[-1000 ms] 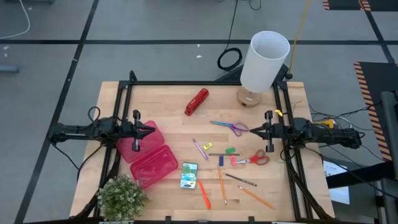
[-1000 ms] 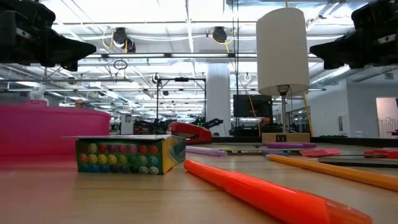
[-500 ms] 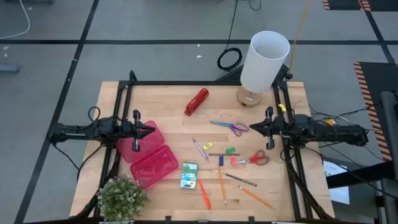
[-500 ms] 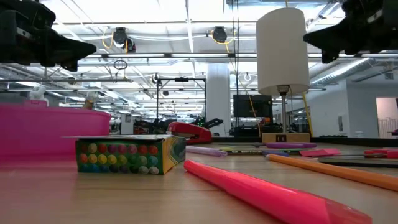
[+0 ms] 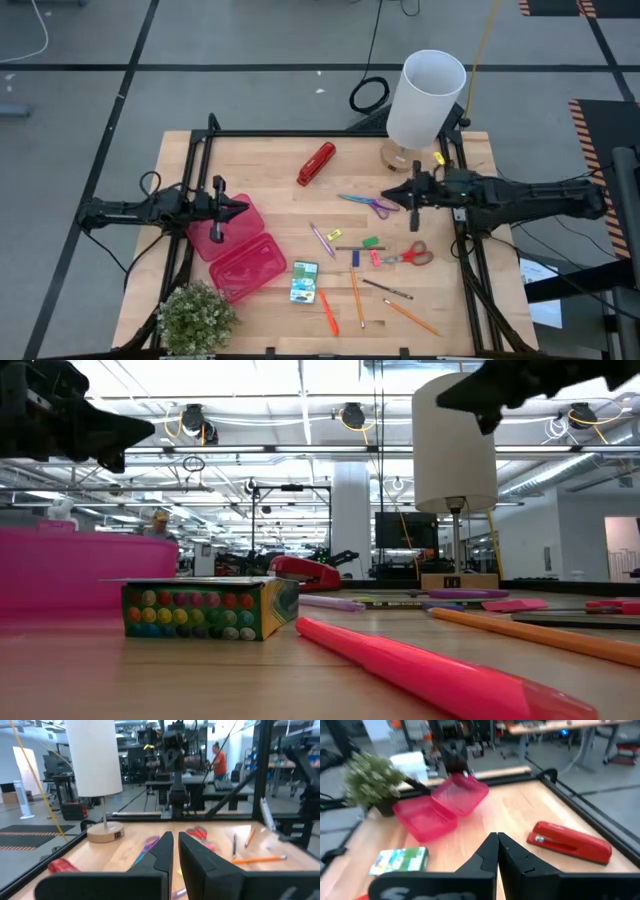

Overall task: Pack school essentials
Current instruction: Put the purple pen into the red supply box

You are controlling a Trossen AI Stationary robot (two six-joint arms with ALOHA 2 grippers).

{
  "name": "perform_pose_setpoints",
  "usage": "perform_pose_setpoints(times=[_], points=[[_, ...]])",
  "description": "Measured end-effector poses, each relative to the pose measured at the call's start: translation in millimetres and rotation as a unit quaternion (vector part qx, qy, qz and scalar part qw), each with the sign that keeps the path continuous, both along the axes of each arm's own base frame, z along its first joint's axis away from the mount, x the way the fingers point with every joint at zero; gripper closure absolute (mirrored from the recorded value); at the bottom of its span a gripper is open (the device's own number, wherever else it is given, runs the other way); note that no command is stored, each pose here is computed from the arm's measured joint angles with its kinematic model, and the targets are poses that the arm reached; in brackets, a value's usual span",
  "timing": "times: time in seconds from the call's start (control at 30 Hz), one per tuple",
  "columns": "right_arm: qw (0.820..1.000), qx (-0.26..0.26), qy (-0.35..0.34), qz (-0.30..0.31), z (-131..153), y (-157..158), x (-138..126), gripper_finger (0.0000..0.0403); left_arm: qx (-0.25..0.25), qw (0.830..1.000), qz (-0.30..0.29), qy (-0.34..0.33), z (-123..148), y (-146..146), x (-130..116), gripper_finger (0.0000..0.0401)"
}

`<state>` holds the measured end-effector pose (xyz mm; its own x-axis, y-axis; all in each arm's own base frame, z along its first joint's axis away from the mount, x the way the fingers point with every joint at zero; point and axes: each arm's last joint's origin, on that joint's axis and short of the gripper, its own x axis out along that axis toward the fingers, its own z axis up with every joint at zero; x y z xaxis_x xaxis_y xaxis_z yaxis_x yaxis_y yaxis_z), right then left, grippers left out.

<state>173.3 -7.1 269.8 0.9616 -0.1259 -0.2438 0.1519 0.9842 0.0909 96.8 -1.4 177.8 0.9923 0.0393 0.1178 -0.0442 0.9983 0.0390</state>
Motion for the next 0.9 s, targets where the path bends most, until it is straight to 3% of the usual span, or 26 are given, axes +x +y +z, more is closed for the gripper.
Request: perform_pose_setpoints(times=[0.27,0.47,0.67,0.9], points=[[0.996,-0.005,0.088,-0.019,-24,10,40,0.0403,-0.004,1.0,-0.016,0.002,0,-1,0,0.0368],[0.993,0.0,0.111,-0.027,-49,28,66,0.0398,0.014,1.0,-0.014,-0.014,24,-1,-7,0.0368],[0.987,-0.013,0.157,-0.036,-73,55,95,0.0359,0.009,1.0,-0.015,0.007,49,0,-12,0.0368],[0.98,0.006,0.196,-0.041,-96,75,133,0.0311,-0.04,0.996,-0.023,0.073,43,-2,-2,0.0368]])
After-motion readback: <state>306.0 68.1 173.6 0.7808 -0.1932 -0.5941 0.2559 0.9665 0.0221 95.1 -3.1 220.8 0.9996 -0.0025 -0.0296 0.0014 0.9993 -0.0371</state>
